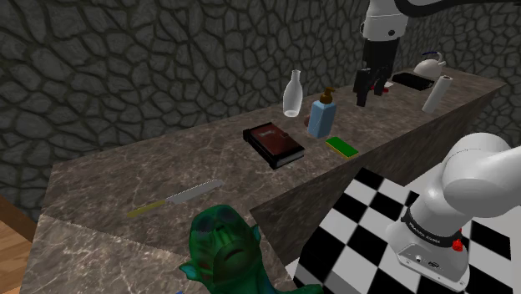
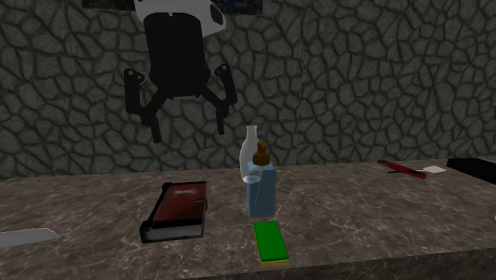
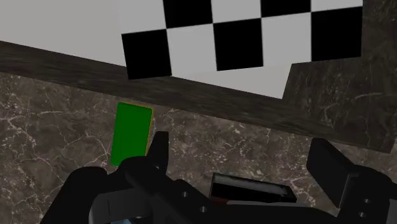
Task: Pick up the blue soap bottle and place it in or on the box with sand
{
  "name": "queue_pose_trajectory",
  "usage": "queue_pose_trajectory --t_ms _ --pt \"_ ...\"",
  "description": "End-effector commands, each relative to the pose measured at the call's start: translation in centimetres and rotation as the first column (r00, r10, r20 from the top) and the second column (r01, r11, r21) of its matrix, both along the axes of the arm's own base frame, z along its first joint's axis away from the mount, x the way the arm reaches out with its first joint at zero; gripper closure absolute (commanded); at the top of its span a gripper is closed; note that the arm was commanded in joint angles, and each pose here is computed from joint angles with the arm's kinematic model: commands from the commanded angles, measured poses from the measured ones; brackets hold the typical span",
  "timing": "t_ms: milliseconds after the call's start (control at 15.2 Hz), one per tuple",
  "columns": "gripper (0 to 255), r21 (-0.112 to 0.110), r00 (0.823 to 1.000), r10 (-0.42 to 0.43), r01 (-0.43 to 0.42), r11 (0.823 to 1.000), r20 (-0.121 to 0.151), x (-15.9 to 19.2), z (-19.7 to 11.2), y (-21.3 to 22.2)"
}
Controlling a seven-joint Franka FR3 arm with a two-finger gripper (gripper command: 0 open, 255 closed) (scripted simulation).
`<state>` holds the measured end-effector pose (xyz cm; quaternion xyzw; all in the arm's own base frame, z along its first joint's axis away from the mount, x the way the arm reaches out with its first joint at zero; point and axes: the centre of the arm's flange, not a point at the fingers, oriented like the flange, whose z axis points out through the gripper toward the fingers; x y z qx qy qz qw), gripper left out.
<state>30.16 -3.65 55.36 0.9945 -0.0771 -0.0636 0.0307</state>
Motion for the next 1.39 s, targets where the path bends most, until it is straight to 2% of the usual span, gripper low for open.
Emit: queue_pose_trajectory --t_ms 0,1320 --pt "0 0.0 1.0 0.0 0.0 1.0 0.0 0.0 0.0 0.0" --pt "0 0.039 0.998 -0.027 0.025 0.999 0.049 16.0 -6.4 -20.0"
